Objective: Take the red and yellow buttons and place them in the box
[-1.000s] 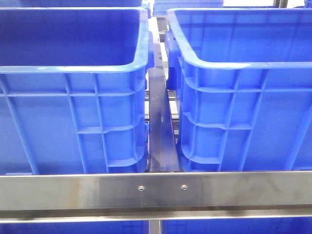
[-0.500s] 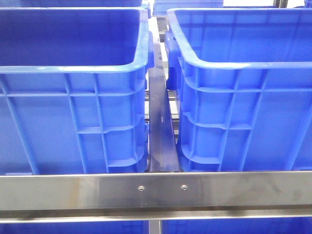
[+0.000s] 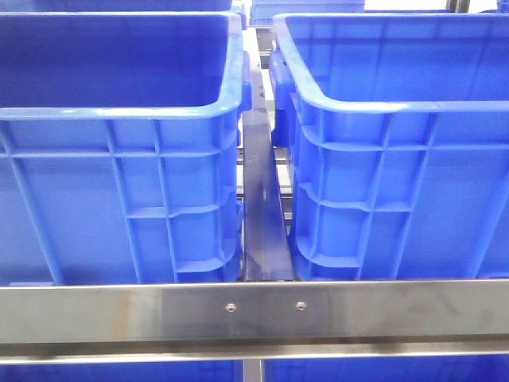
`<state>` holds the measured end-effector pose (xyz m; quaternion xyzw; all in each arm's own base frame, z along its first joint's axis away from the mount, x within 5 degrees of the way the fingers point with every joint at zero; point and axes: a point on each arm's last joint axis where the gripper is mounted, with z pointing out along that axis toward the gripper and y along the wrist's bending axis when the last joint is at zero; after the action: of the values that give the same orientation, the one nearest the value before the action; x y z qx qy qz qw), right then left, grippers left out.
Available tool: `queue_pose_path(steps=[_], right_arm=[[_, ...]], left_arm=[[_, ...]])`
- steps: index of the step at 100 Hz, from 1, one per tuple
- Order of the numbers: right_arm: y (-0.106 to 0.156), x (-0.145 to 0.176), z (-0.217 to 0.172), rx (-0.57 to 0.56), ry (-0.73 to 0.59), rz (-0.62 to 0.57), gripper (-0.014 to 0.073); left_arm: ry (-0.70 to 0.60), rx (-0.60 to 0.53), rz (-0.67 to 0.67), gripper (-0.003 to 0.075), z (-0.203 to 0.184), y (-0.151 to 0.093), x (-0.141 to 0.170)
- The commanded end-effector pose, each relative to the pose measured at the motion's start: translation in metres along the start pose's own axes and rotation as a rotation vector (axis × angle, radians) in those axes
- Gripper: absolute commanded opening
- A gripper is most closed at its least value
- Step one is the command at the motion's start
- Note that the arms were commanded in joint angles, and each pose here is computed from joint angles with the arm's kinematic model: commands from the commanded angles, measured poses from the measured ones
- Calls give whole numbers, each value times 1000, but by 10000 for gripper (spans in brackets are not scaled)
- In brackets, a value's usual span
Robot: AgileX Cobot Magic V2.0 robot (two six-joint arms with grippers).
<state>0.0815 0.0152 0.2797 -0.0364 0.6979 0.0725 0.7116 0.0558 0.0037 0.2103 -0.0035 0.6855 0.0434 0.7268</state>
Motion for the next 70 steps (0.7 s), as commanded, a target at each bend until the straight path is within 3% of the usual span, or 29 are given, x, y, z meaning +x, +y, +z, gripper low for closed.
queue_pose_path(steps=[1, 30, 41, 60, 70], right_arm=[[-5, -8, 0, 55, -17, -14, -69], [-16, 0, -1, 178, 71, -19, -69], [-19, 2, -2, 201, 97, -85, -69], [-18, 2, 0, 183, -83, -123, -69], [-17, 14, 0, 168, -112, -102, -69]], left_arm=[[-56, 4, -11, -20, -1, -1, 9], [-56, 4, -11, -20, -1, -1, 9], [-56, 4, -11, -20, -1, -1, 9], [-56, 4, -11, -20, -1, -1, 9], [-56, 4, -11, -20, -1, -1, 9]])
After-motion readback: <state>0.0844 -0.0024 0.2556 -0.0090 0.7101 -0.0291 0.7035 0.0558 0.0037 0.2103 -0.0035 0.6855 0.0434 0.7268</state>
